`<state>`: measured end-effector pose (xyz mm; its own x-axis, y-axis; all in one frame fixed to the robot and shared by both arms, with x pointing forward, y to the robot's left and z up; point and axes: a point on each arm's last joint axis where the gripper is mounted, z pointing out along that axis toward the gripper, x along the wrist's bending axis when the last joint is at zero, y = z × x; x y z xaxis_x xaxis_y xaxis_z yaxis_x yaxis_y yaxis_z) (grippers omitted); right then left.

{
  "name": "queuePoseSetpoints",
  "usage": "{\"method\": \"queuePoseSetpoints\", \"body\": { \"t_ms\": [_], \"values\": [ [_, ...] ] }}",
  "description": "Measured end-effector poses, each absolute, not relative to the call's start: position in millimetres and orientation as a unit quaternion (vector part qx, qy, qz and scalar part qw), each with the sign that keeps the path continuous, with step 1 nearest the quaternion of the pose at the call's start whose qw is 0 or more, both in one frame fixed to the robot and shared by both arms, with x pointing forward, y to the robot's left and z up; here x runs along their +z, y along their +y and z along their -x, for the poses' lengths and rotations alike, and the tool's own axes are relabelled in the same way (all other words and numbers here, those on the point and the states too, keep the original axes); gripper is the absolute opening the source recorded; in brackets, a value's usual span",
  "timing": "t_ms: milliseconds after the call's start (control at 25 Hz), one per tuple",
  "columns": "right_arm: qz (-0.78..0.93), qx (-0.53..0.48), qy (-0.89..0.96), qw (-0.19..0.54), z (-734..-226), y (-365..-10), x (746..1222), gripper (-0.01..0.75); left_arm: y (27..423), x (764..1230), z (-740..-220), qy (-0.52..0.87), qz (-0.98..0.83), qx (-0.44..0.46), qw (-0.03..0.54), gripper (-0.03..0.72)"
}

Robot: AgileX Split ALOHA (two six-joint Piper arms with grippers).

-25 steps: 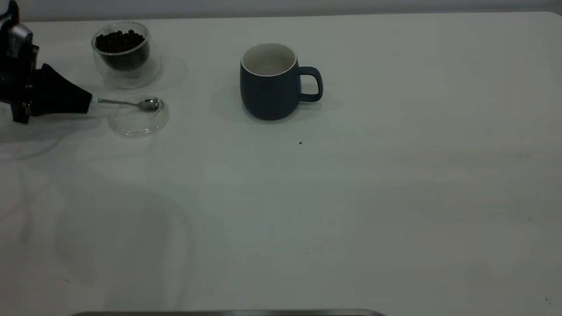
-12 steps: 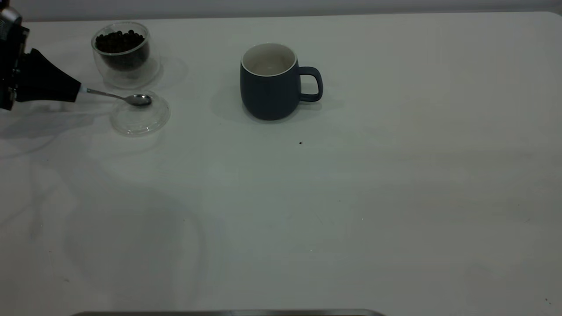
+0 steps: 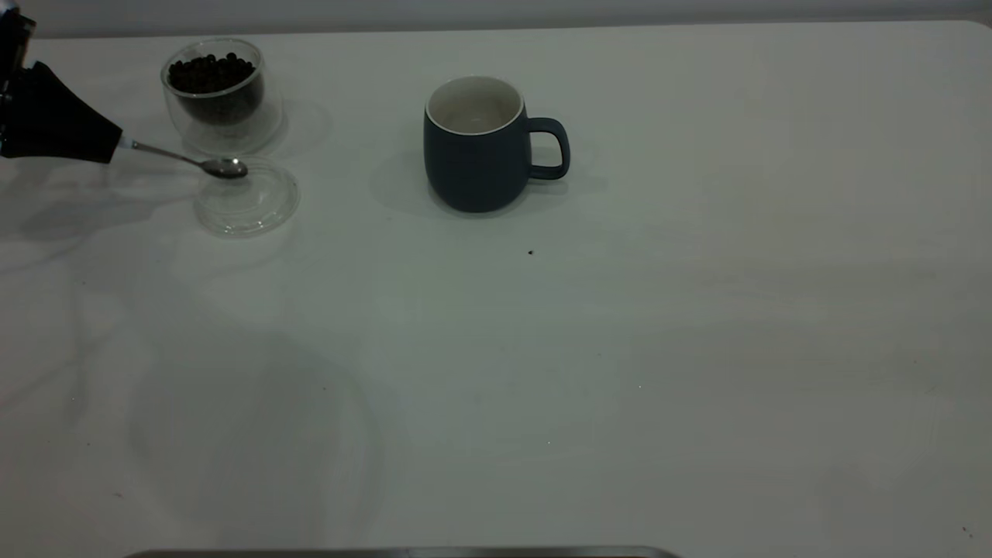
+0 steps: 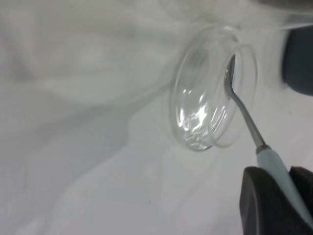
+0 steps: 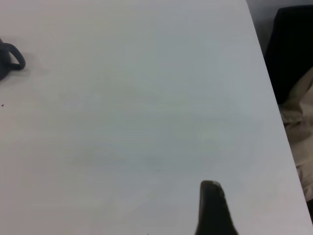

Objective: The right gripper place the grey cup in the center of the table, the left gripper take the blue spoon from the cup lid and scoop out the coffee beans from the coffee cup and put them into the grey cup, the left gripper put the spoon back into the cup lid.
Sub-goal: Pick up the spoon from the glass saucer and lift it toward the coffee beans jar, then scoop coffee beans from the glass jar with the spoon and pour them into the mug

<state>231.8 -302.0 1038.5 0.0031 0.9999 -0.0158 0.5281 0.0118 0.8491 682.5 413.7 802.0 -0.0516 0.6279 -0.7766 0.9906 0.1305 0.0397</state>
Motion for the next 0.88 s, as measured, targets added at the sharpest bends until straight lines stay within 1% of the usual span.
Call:
{"method": "queuePoseSetpoints", "body": {
  "t_ms": [160,320,560,720,880],
  "values": [
    [-0.616,0.338,0.620,0.349,-231.8,-302.0,1038.5,0.458,411.7,807.1,-683.5,0.677,-0.601,-0.270,0.329,0.121],
    [-0.616,0.338,0.620,0.349,-231.8,-302.0,1038.5,0.458,404.0,822.4,-688.1,0.672,-0.609,-0.262,0.330,0.121],
    [-0.616,0.338,0.620,0.349,-231.8,-302.0,1038.5,0.458,379.4,847.9,-695.8,0.657,-0.632,-0.253,0.323,0.121],
    [-0.616,0.338,0.620,0.349,-231.8,-302.0,1038.5,0.458,358.1,879.0,-701.2,0.640,-0.654,-0.236,0.327,0.121],
    [-0.616,0.338,0.620,0.349,-231.8,-302.0,1038.5,0.458,349.9,934.8,-700.7,0.628,-0.669,-0.195,0.346,0.121]
  ]
}}
